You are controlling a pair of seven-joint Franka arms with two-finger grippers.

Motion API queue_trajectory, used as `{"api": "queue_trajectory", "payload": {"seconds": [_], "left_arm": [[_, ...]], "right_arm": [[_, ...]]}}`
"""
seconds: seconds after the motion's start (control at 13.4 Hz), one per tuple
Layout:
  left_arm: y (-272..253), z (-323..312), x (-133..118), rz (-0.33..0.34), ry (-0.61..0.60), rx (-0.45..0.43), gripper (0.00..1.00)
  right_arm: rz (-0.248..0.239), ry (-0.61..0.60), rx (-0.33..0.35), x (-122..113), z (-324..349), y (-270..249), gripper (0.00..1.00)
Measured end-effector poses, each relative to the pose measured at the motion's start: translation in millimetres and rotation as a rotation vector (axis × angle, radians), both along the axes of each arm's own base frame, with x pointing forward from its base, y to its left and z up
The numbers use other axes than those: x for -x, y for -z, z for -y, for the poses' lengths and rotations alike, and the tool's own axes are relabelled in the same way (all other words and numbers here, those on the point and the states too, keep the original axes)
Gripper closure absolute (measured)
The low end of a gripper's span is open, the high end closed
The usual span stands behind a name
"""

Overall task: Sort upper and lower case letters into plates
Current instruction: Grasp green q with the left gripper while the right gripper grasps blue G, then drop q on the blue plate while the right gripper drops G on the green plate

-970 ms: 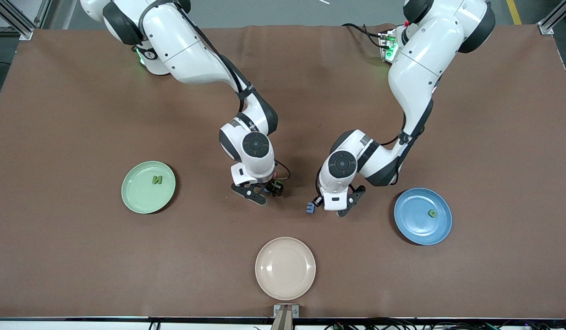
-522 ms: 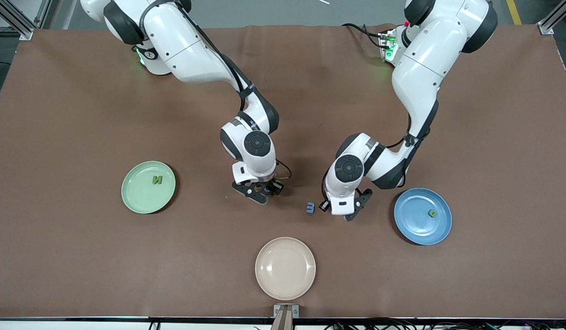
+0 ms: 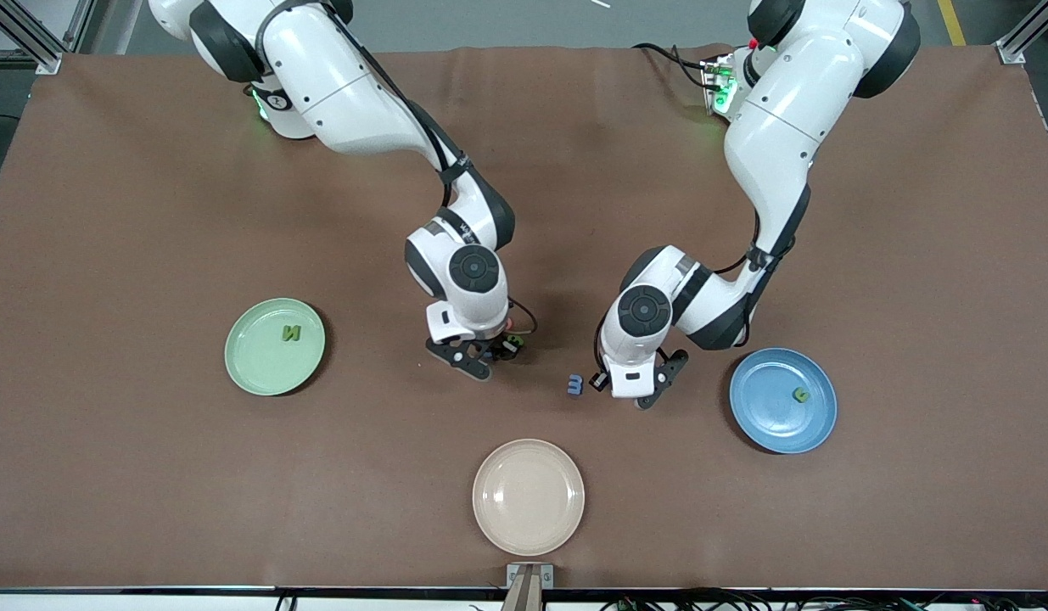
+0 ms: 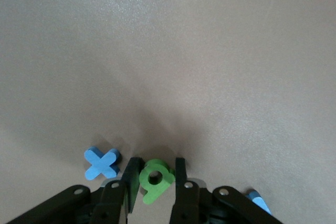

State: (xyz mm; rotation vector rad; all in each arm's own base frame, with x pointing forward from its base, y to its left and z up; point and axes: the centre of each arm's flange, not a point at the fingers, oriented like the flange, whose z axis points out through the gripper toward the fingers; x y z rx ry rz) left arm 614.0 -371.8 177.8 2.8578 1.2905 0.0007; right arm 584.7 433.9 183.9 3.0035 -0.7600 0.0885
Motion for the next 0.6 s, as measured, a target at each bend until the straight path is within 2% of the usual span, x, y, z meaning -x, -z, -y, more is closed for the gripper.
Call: {"api": "queue_trajectory", "payload": {"seconds": [0.15,0.3,0.45,0.6], "left_arm": [[-9,-2,-7,0.017,0.014,0.007,0.69],[-36,-26,-29,0.059,0.044,0.017,0.69],[-61,-70,-55,0.094,0.099,0.017,0.69],[-70,-110,-72,0.105,0.159,0.007,0.69]], "right_arm": [[-0.022,-0.064,0.010,-29,53,-15,0.65],[-0.051,-0.157,0.009,-50,129,-38,0.65],[-0.088,-0.255,0.008,-52,212,-54,0.65],[-0.111,-0.351,0.001,-37,289,-57,0.65]]}}
